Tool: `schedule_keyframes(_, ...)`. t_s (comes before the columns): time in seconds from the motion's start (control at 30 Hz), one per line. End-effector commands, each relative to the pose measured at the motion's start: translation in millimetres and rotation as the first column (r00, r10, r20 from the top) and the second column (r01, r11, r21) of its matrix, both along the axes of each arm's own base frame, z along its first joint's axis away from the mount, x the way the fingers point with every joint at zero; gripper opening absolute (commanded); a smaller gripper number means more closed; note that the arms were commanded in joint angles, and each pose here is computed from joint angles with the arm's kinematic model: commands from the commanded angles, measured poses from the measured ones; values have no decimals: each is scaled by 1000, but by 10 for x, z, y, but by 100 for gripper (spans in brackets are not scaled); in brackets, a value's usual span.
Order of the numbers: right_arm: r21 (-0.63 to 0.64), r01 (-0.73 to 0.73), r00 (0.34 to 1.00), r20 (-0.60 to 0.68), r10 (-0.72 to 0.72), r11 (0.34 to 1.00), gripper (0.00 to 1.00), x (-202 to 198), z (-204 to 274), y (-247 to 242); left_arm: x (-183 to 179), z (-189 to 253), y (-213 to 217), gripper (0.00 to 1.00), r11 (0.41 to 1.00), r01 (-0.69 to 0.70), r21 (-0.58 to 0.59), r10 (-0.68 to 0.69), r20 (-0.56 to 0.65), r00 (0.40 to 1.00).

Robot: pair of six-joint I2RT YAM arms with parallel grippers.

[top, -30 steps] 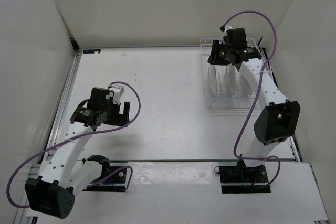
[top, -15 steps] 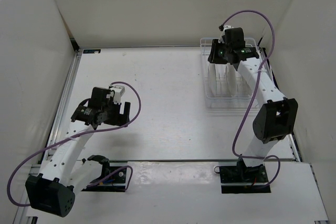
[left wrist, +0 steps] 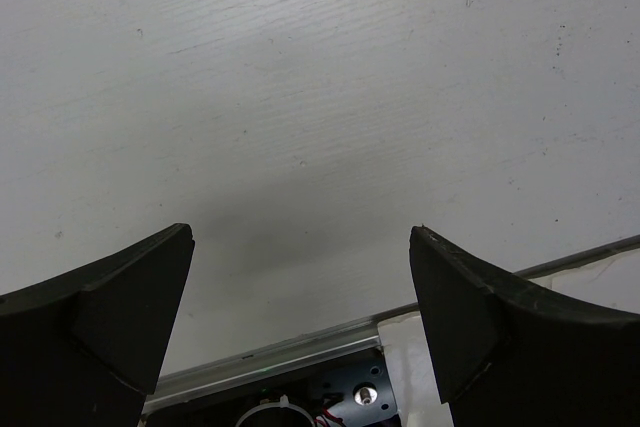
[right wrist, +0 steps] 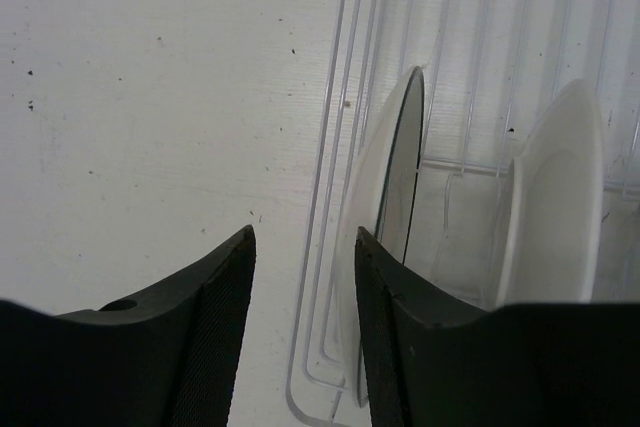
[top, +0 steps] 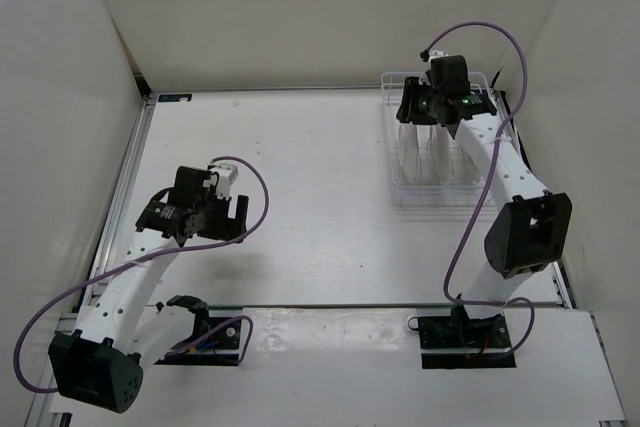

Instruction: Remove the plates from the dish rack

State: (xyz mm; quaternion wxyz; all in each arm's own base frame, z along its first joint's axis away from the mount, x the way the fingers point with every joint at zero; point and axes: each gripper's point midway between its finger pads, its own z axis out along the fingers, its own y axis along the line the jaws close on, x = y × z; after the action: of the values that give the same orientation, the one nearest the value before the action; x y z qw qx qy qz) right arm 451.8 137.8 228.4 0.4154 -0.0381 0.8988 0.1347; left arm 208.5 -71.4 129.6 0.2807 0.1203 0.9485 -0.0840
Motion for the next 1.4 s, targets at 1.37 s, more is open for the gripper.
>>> schedule_keyframes(1.37, -40, 39, 999, -12, -39, 998, 20, 42, -50, -106, 60, 146, -18, 100, 1000, -1, -13, 2, 37, 999)
